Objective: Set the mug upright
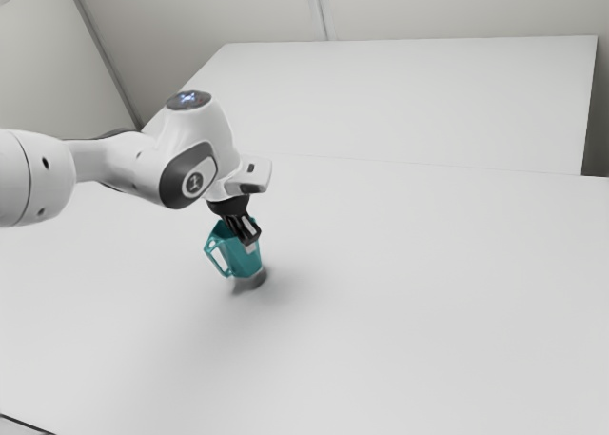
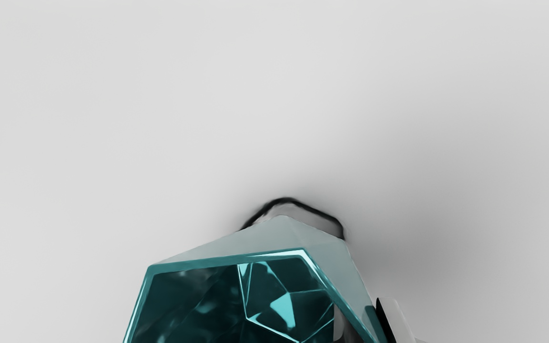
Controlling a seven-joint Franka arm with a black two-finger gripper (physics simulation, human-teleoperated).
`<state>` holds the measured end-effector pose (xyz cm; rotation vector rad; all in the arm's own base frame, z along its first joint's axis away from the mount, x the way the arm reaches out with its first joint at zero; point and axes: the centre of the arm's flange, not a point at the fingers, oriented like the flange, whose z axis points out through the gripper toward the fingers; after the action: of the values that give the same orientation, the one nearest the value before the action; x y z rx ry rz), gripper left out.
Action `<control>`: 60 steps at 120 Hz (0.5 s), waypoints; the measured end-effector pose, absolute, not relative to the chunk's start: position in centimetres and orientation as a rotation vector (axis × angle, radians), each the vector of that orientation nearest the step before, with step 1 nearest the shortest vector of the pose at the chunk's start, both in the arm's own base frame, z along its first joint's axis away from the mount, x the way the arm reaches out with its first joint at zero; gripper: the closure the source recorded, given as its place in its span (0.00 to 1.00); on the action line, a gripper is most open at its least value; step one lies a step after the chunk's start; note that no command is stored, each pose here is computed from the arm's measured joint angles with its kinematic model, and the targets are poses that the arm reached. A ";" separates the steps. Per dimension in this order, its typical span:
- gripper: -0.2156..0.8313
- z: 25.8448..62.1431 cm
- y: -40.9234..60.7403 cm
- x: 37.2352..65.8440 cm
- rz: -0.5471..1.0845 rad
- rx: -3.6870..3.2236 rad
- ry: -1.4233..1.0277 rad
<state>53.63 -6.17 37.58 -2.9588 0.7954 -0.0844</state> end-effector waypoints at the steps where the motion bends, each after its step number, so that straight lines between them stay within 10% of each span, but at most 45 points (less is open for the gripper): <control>1: 0.95 37.6 -6.2 53.6 -0.089 -2.958 0.793; 60: 0.95 35.9 -5.6 53.1 -0.201 -3.000 0.588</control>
<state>53.10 -5.55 35.90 -3.0003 0.5883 -0.2006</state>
